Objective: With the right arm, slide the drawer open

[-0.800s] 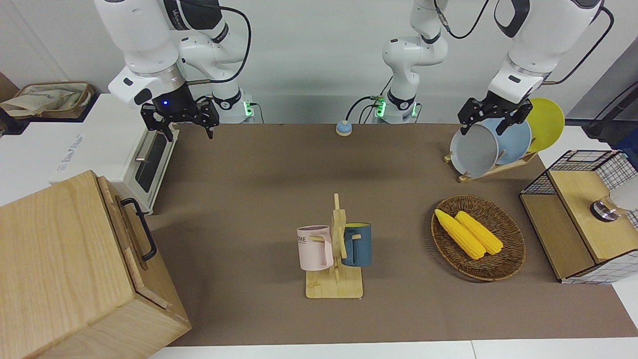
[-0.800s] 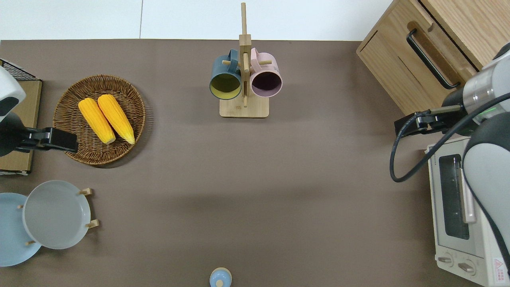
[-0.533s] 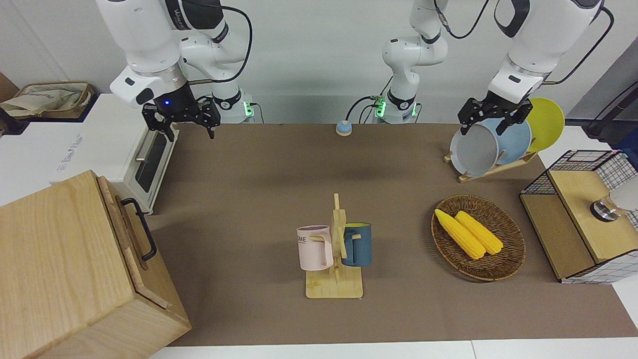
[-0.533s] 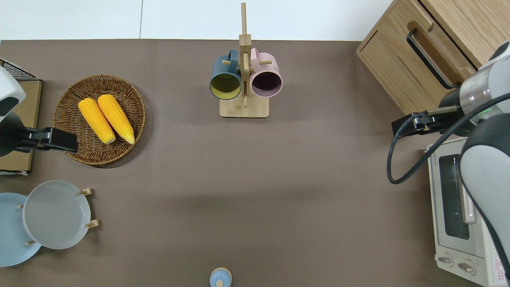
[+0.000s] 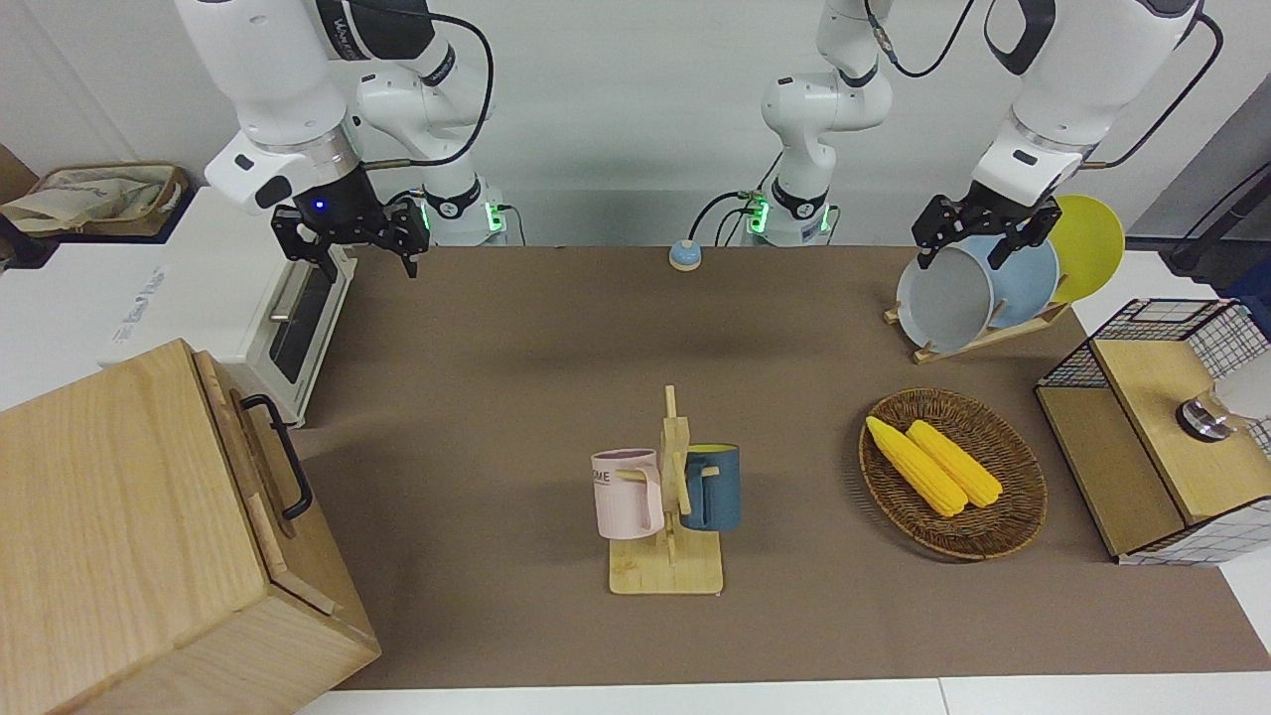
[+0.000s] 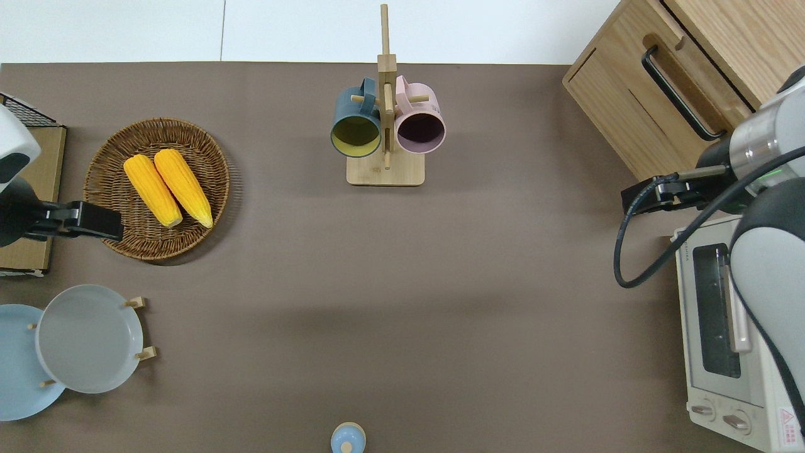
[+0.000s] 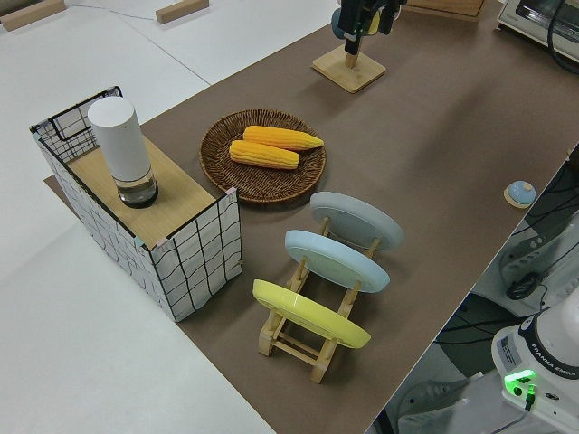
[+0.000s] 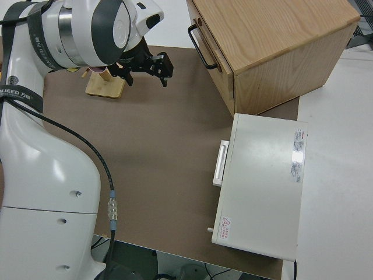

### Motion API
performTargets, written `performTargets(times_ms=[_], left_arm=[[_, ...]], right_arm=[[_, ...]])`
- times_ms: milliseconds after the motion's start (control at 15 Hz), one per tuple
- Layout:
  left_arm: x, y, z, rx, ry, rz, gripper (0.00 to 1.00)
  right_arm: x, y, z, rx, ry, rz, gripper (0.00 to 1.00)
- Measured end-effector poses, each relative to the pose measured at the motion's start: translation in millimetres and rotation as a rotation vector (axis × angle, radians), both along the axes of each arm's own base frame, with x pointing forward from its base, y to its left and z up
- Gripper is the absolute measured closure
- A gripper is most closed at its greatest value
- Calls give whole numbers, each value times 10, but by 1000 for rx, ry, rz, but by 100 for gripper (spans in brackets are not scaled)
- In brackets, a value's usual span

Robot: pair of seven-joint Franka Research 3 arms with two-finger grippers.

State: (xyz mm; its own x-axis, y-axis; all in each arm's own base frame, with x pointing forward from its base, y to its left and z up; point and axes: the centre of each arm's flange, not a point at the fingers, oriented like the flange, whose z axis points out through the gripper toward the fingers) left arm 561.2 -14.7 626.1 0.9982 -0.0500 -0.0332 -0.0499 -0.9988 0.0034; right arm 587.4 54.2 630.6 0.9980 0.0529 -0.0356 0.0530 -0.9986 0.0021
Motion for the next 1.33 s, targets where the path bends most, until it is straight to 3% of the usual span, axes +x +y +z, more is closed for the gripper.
performTargets(times_ms=[600,1000,1333], left_arm=[[0,0,0,0,0,0,0],[0,0,0,0,0,0,0],[0,0,0,0,0,0,0]], right_arm=[[-2,14,-1,-6,0,13,1],[-6,90,4,-153,-14,49,1],[2,334,-35,-312,-28,111,1]])
